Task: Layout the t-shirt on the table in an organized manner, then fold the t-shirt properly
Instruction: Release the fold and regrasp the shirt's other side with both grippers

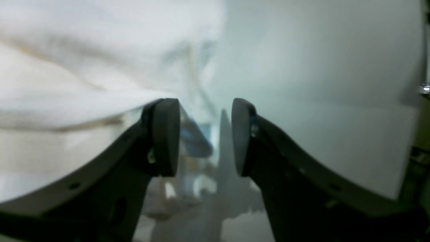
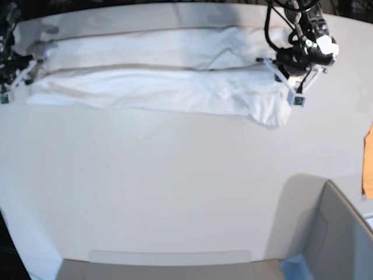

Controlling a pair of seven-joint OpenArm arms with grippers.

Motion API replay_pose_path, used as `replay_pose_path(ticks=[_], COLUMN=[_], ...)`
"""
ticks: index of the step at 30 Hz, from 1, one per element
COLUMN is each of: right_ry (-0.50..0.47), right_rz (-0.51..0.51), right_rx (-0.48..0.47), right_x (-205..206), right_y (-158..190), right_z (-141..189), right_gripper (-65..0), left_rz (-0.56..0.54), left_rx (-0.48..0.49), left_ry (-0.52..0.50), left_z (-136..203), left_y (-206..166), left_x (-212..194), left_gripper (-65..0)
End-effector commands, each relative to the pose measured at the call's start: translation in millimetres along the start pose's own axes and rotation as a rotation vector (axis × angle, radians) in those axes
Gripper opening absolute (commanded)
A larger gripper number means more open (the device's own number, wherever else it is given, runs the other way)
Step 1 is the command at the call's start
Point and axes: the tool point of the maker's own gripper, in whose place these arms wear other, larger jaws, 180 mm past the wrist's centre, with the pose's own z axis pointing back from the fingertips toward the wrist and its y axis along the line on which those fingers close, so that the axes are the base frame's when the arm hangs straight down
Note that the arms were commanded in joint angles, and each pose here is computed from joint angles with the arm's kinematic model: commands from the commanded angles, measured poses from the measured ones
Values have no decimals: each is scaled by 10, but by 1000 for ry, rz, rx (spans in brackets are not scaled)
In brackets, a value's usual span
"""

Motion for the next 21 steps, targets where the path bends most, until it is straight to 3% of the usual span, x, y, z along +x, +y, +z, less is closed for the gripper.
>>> replay_pose_path(ticks=[1, 3, 8, 13, 16, 18, 21], right_ry=[-65, -100, -31, -52, -116, -151, -123], right_rz=[13, 14, 54, 36, 4, 11, 54], right_rx=[-44, -68, -84, -73, 12, 127, 258], right_x=[202, 292, 69, 101, 276, 397, 381], right_y=[-135, -180, -196, -179, 15, 323, 764], right_z=[118, 216, 239, 245, 235, 179, 13], right_gripper=[-393, -393, -393, -393, -393, -393, -393], left_rz=[-3, -3, -4, -4, -4, -4, -5], left_rx=[9, 9, 8, 8, 6, 6, 9], left_ry=[-31, -31, -31, -31, -30, -30, -27], left_z=[42, 42, 41, 41, 37, 37, 37], left_y=[21, 21, 17, 17, 12, 12, 17], left_x=[80, 80, 80, 80, 78, 78, 69], left_gripper=[-650, -650, -650, -650, -650, -650, -650])
